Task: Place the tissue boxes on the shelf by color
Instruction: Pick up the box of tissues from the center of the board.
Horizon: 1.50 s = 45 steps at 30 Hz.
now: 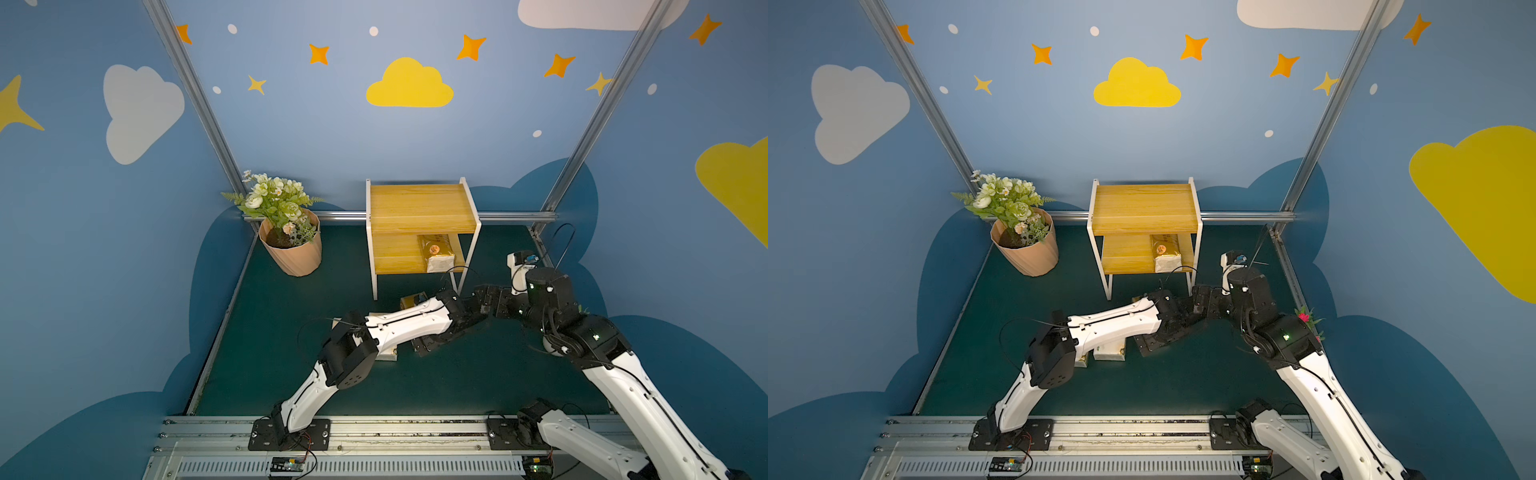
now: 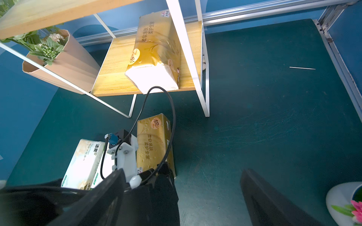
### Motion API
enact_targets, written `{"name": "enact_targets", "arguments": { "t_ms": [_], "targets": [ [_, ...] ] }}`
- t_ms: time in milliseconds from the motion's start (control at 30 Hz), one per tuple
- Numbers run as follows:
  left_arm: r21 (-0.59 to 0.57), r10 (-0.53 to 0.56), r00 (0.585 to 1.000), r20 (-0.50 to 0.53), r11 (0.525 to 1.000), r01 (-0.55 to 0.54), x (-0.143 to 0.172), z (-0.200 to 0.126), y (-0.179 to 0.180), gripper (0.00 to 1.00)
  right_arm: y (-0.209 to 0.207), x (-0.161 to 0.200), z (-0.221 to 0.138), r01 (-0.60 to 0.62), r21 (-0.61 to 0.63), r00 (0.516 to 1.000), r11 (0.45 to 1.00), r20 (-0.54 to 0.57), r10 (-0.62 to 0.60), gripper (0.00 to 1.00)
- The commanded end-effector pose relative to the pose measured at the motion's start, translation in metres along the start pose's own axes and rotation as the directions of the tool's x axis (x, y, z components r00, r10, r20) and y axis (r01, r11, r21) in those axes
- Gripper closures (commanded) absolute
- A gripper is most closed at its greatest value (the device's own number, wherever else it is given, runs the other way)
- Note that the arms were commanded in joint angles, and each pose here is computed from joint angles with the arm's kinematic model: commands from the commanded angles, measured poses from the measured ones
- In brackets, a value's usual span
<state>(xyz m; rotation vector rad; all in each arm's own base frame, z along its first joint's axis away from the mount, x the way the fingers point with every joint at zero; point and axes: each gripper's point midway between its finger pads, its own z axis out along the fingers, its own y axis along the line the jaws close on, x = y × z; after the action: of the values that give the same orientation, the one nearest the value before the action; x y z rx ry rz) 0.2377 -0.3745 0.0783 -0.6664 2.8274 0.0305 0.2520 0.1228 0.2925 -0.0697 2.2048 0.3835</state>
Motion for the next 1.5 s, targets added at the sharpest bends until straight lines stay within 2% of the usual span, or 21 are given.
{"name": "enact_targets", "arguments": {
  "t_ms": [0,500,1033,1467],
  "targets": [
    [-0.027,0.029,1.0,0.004,0.999,-0.028,-0.006,-0.018,0.012,0.0,0.003,-0.011,-0.006,0.004,-0.01,1.0,1.0,0.028,-0.004,0.02],
    [-0.08,0.031,0.999,0.01,0.996,-0.03,-0.029,-0.001,0.015,0.0,-0.001,-0.014,-0.01,0.016,0.003,0.998,1.0,0.055,-0.016,0.02],
    [-0.096,0.083,0.994,-0.076,0.991,-0.091,-0.014,0.03,0.007,0.0,-0.002,-0.018,-0.009,0.023,0.015,0.998,1.0,0.06,-0.024,0.02],
    [-0.081,0.16,0.987,-0.001,0.984,-0.16,-0.023,0.005,0.009,0.0,0.001,-0.019,-0.008,0.033,0.004,0.997,0.999,0.072,-0.033,0.02]
  ]
}}
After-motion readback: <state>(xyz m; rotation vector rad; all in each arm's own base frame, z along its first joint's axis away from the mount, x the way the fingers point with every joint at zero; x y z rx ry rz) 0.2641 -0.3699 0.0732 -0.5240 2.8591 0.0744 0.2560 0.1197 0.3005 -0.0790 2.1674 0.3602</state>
